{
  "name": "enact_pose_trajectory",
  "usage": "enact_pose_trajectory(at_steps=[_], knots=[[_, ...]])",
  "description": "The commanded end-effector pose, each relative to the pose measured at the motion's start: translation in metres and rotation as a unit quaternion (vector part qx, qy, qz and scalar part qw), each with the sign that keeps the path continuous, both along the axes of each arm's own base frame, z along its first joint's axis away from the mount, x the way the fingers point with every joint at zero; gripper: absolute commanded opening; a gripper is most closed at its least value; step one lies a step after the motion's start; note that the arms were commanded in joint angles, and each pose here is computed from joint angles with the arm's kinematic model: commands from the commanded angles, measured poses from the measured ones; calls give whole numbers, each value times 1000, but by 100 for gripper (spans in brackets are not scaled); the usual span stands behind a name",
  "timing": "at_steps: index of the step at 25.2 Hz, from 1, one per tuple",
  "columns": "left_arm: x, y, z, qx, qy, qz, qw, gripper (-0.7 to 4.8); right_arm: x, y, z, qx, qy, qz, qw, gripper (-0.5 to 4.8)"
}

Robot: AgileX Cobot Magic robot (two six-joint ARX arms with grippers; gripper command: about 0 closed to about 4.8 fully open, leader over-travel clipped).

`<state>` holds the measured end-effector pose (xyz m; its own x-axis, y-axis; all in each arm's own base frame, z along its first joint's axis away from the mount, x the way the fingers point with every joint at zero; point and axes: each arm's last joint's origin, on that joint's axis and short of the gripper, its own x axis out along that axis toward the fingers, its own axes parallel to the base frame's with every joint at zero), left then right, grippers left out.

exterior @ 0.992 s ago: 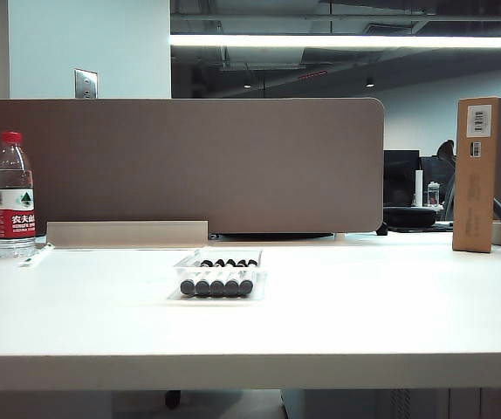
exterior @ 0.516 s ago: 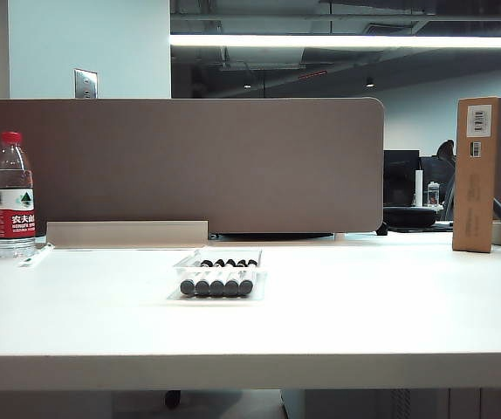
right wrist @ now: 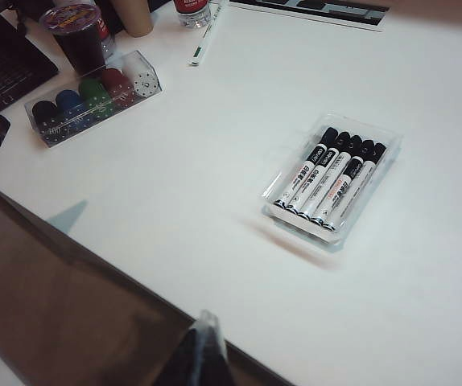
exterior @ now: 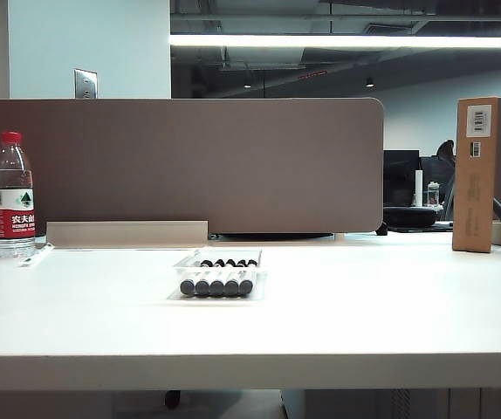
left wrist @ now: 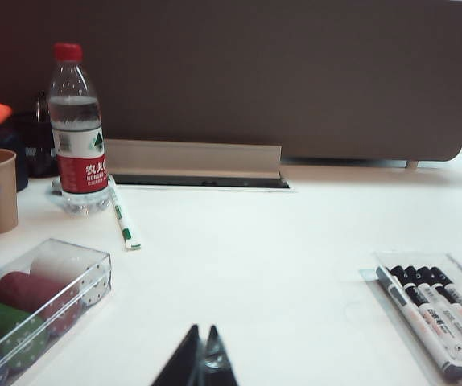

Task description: Pick up the markers scattered on the table and put them into the packaging box, making sure the markers fit the shape of the box's grooves.

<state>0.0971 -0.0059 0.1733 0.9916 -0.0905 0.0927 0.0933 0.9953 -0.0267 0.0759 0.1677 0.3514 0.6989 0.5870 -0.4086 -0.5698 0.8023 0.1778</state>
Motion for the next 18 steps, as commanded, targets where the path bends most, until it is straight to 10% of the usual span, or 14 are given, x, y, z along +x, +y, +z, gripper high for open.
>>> enact_pose_trajectory(at_steps=[1,18], knots=[[0,0,0,3,3,-1,1000,-5,0,0,3,9,-3,0,1000,-8],[0,0,1,28,-2,1,1000,-5,0,0,3,9,-3,0,1000,-8]])
